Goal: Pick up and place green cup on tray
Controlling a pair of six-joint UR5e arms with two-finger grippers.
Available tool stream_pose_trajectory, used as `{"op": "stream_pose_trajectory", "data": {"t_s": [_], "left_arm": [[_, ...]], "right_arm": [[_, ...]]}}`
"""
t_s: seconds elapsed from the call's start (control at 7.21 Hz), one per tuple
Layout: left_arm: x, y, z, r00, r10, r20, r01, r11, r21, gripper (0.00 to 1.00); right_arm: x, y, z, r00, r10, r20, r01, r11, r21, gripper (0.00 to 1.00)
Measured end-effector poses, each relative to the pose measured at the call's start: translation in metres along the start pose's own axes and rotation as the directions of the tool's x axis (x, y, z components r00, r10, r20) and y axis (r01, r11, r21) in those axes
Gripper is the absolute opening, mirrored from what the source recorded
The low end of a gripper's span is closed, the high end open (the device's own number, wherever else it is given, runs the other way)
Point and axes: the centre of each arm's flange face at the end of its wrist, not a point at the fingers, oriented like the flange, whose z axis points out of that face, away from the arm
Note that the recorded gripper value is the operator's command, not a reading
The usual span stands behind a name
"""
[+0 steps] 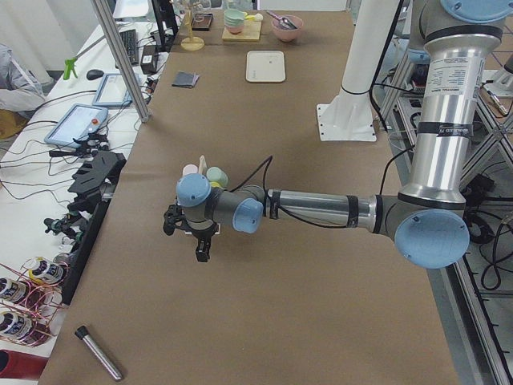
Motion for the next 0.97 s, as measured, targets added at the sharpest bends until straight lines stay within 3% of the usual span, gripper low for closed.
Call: {"op": "stream_pose_trajectory", "data": {"t_s": [0.28, 0.56, 0.97], "left_arm": [[0.007, -0.006, -0.007, 0.999, 0.012, 0.043, -0.013, 1.0, 0.019, 0.99], [0.019, -0.011, -0.011, 0.991, 0.029, 0.132, -0.033, 0.999, 0.032, 0.99], [0.042, -0.014, -0.007, 0.986, 0.043, 0.159, -0.044, 0.999, 0.002, 0.99]], "right_arm": [[0.002, -0.001, 0.0, 1.0, 0.008, 0.003, -0.008, 1.0, 0.0, 1.0], [0.008, -0.003, -0.003, 1.0, 0.019, 0.003, -0.019, 1.0, 0.013, 1.0], [0.008, -0.003, -0.005, 1.0, 0.018, 0.001, -0.018, 1.0, 0.019, 1.0]]}}
